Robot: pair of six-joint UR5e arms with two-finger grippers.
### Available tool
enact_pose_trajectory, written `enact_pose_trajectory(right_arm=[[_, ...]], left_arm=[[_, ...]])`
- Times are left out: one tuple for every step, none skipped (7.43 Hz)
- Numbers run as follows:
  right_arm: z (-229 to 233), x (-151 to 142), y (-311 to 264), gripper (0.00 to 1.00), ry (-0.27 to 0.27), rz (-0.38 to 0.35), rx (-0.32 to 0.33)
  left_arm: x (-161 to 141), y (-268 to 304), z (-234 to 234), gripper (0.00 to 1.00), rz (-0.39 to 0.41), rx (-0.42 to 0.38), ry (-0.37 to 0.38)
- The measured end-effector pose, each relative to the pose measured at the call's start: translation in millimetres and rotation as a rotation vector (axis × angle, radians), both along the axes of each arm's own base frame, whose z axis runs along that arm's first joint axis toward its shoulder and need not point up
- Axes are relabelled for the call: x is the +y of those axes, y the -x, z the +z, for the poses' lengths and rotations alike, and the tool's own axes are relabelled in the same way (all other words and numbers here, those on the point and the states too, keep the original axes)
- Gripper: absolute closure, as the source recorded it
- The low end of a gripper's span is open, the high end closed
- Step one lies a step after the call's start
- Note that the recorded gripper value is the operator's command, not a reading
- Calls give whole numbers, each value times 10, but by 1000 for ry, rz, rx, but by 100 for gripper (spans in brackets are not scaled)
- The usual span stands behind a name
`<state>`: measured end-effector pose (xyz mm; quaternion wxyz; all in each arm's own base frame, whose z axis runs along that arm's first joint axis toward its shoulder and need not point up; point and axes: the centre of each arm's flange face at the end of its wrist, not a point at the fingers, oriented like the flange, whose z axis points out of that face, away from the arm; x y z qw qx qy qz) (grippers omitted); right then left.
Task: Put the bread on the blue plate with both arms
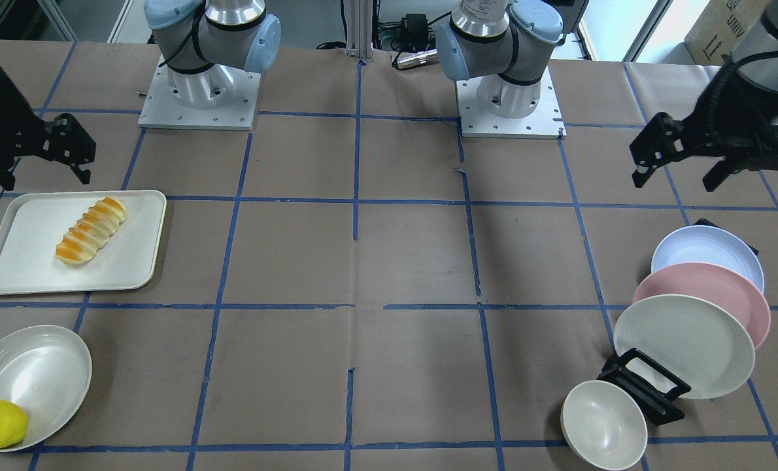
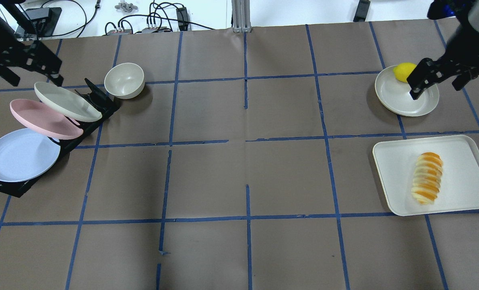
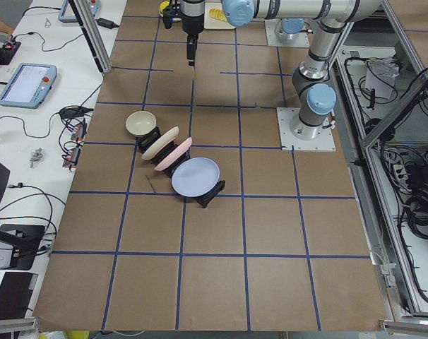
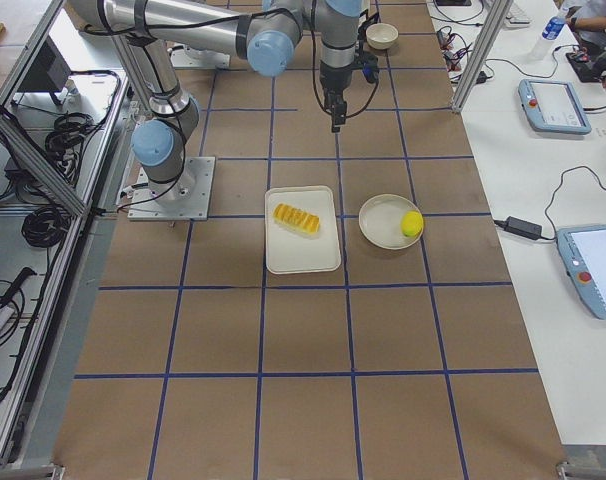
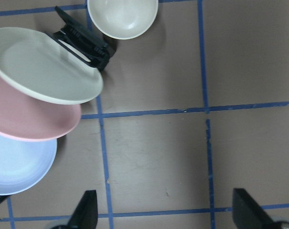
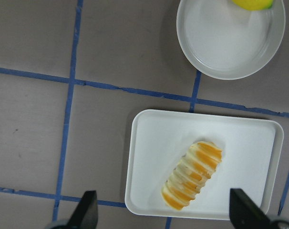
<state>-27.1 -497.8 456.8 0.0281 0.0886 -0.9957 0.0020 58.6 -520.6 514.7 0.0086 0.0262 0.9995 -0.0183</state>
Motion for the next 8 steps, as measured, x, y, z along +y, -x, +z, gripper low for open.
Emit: enact_pose_trajectory(right_arm=[[-188,68,172,5,8,15,15],[-432,167,299,5,20,21,27],[-704,303,450,5,31,21,32],[-968,448,639,5,39,7,23],[-1234,599,806,5,44,-20,3],[-1489,736,903,5,58,-43,-9],[-1696,829,940,6,80,-58,-5],[-1862,863,955,7,93,-64,0]], left_arm=[[55,-488,-27,0,0,2,-5],[150,-953,-71,0,-6,5,-12],[226,-1372,-170,0,-17,15,-25],[243,-1803,-356,0,-32,39,-40],[230,-2246,-599,0,-50,78,-43],[207,-2642,-855,0,-70,119,-41],[164,-2914,-1086,0,-83,146,-48],[79,-3116,-1311,0,-99,146,-49]])
